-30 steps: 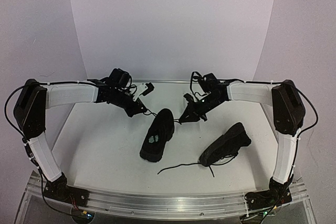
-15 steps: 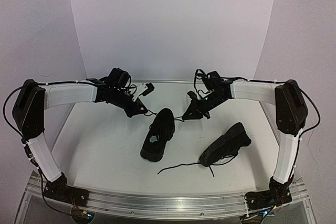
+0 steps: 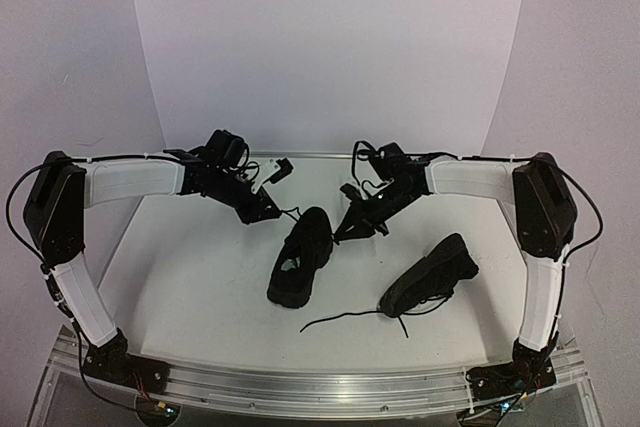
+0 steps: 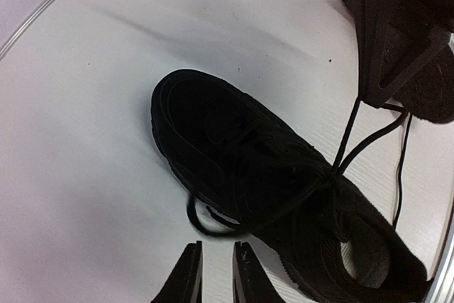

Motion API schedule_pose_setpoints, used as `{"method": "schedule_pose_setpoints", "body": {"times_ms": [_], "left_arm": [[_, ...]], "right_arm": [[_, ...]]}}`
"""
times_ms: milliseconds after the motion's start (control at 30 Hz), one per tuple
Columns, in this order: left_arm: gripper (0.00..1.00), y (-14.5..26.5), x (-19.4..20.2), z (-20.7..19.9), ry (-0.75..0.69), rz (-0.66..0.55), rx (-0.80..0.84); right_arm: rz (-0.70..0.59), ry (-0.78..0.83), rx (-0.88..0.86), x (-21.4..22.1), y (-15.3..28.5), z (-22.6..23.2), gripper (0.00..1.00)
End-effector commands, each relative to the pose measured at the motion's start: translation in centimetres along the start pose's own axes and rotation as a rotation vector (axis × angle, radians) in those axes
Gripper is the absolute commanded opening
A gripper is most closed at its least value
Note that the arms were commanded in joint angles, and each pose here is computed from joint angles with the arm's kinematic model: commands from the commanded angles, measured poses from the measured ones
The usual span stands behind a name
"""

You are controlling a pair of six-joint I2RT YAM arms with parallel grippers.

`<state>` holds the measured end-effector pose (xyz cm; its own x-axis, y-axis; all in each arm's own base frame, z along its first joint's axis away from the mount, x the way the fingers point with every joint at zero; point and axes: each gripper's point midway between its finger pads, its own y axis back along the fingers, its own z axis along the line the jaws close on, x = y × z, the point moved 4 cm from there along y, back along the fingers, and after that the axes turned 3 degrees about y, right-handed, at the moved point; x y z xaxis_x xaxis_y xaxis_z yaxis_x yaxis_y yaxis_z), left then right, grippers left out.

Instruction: Tie the shoes

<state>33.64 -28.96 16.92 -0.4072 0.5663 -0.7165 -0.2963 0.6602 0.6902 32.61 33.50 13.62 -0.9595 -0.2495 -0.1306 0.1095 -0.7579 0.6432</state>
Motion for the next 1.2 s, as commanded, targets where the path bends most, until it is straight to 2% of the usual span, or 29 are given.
{"method": "schedule_pose_setpoints", "body": {"times_ms": [0, 267, 433, 600, 900, 1033, 1167], "left_arm": [[0.30, 1.1, -0.3, 0.0, 0.018, -0.014, -0.011], [0.39, 3.1, -0.4, -3.5, 0.037, -0.057, 0.063], [0.45, 1.4, -0.9, -5.9, 0.061, -0.050, 0.144], [0.45, -0.5, -1.4, -6.4, 0.075, -0.025, 0.168], [0.33, -2.4, -0.7, -5.9, 0.074, 0.038, 0.151], [0.15, -2.1, -0.3, -5.9, 0.063, 0.057, 0.141], [0.05, -1.0, -0.3, -6.0, 0.061, 0.051, 0.123]], "right_arm": [[0.005, 0.025, 0.000, -0.3, -0.3, 0.7, 0.00], [0.003, 0.019, 0.005, -0.2, -0.2, 0.6, 0.00], [0.007, 0.018, 0.004, -0.2, -0.3, 0.5, 0.00], [0.005, 0.022, 0.001, -0.3, -0.3, 0.6, 0.00], [0.000, 0.022, 0.007, -0.2, -0.2, 0.6, 0.00], [-0.001, 0.021, 0.009, -0.2, -0.1, 0.6, 0.00], [-0.001, 0.017, 0.014, -0.1, -0.2, 0.4, 0.00]]}}
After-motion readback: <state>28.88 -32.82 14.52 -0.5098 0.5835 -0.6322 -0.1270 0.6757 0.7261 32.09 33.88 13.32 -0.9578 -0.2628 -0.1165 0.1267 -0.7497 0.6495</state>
